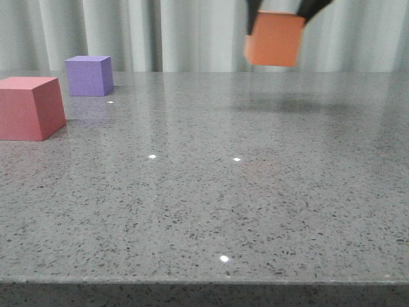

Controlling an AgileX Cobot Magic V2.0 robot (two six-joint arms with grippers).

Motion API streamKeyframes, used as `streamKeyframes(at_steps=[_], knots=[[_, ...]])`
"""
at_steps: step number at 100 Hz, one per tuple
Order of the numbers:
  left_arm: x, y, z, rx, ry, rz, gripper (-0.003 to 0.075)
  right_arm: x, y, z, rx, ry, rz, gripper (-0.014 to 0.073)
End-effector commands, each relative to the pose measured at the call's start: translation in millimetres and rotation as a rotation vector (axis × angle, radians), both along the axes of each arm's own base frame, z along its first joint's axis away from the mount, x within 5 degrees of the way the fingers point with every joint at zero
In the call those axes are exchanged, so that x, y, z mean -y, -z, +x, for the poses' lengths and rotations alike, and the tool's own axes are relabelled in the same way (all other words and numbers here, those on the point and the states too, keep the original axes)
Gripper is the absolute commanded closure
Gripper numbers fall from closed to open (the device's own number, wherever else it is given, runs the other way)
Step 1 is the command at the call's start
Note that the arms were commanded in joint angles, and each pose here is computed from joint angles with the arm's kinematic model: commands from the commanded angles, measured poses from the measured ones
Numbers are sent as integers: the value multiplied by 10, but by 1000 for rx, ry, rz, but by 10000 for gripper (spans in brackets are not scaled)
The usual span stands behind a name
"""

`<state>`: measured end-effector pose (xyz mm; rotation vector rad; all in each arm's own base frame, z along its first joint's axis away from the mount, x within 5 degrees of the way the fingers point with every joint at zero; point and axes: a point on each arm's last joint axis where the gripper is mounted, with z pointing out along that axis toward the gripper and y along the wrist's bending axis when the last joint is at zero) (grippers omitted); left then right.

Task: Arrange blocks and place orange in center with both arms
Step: 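Lift the orange cube with the right gripper and carry it toward the table center, then lower the orange cube onto the table and open the right gripper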

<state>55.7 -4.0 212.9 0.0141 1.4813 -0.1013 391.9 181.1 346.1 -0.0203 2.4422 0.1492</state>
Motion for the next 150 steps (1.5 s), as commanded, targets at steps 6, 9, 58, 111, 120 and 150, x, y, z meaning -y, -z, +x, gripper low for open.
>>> streamKeyframes(at_steps=[6,9,58,111,120,150], knots=[[4,62,-12,63,5,-13,739,-234,-319,-52,130,-17,63,203],[4,62,-12,63,5,-13,739,-300,-299,-41,126,-25,65,203],[4,62,-12,63,5,-13,739,-1063,-25,100,111,-36,59,203],[4,62,-12,63,5,-13,739,-1145,246,185,54,-11,61,218],[4,62,-12,63,5,-13,739,-1150,251,189,55,-13,64,174],[4,62,-12,63,5,-13,739,-1105,93,141,84,-16,74,-68]])
